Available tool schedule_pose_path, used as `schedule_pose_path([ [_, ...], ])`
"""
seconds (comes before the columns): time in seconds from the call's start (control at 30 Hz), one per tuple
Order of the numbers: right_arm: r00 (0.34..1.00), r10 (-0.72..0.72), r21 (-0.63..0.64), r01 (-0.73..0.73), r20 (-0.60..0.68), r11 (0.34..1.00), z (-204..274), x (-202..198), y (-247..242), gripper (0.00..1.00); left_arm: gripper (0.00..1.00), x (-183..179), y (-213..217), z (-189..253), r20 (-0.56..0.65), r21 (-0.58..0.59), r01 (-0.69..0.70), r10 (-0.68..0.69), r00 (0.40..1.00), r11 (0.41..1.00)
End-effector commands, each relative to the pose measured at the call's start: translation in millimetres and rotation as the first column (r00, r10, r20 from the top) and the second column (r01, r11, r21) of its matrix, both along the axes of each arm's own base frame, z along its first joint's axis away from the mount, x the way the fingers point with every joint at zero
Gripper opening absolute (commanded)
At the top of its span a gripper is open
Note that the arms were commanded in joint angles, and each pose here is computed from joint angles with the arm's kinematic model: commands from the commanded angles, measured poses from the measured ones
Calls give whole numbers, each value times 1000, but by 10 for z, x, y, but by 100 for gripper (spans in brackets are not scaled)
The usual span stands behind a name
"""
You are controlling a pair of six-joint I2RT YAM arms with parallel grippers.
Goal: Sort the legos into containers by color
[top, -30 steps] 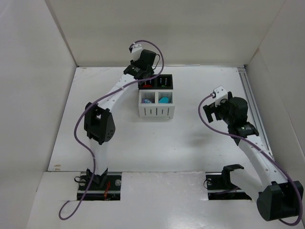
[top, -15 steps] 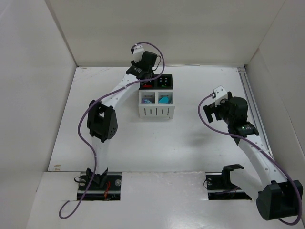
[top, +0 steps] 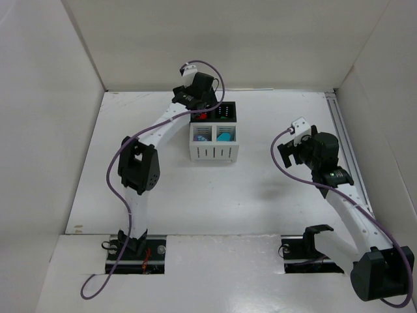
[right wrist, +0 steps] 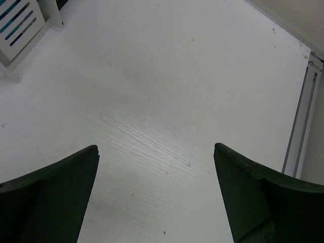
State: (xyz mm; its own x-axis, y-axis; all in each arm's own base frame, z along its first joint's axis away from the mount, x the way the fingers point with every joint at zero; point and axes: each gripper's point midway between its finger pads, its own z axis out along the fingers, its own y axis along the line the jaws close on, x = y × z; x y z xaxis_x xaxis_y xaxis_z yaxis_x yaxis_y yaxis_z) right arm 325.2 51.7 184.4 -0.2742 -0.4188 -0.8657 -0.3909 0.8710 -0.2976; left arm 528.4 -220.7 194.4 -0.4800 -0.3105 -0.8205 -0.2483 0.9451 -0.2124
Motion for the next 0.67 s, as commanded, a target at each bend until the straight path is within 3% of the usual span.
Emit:
schedule_pose_path([
  [0.0, 998, 16, 25, -18, 68, 1000, 254, 61, 38, 100, 89, -137, 102, 678, 119, -65, 12, -4, 993, 998],
  [0.07, 998, 16, 26, -18, 68, 1000, 253, 61, 38, 100, 98, -316, 147, 856, 153, -75, 27, -15, 988, 997],
  [0.13, 998, 13, 33, -14, 57, 999, 232, 49, 40, 100, 100, -540, 130, 771, 139, -67, 51, -41, 989, 996],
  [0.17, 998, 13, 34, -15, 66, 999, 261, 40, 39, 100, 100, -673, 227, 1018, 191, -91, 47, -29, 981, 995],
  [0.23, 999, -7, 23, 6, 38, 1000, 196, 11, -2, 100, 100, -916, 233, 1043, 204, -105, 63, -40, 978, 993],
  [0.27, 999, -22, 17, 22, 40, 1000, 208, -5, -34, 100, 100, -1071, 329, 725, 144, -79, 54, -42, 989, 995],
  [0.3, 999, -43, 7, 43, 33, 999, 188, -11, -75, 100, 100, -1241, 420, 868, 175, -143, 36, -11, 985, 989],
  [0.33, 998, -43, 9, 43, 43, 999, 220, -20, -77, 100, 100, -1382, 453, 783, 156, -158, 31, -6, 988, 987],
  [0.37, 998, -44, 11, 43, 55, 999, 258, -32, -78, 100, 100, -1556, 576, 429, 90, -135, 2, 10, 996, 991],
  [0.43, 997, -57, 15, 56, 52, 998, 235, -51, -96, 100, 100, -1953, 828, 346, 78, -197, -50, 67, 995, 979],
  [0.5, 996, -57, 17, 56, 64, 998, 247, -58, -97, 100, 100, -2073, 920, 159, 48, -198, -83, 95, 994, 977],
  [0.63, 993, -74, 38, 70, 91, 997, 306, -65, -107, 100, 100, -2309, 1067, 247, 84, -245, -85, 108, 991, 966],
])
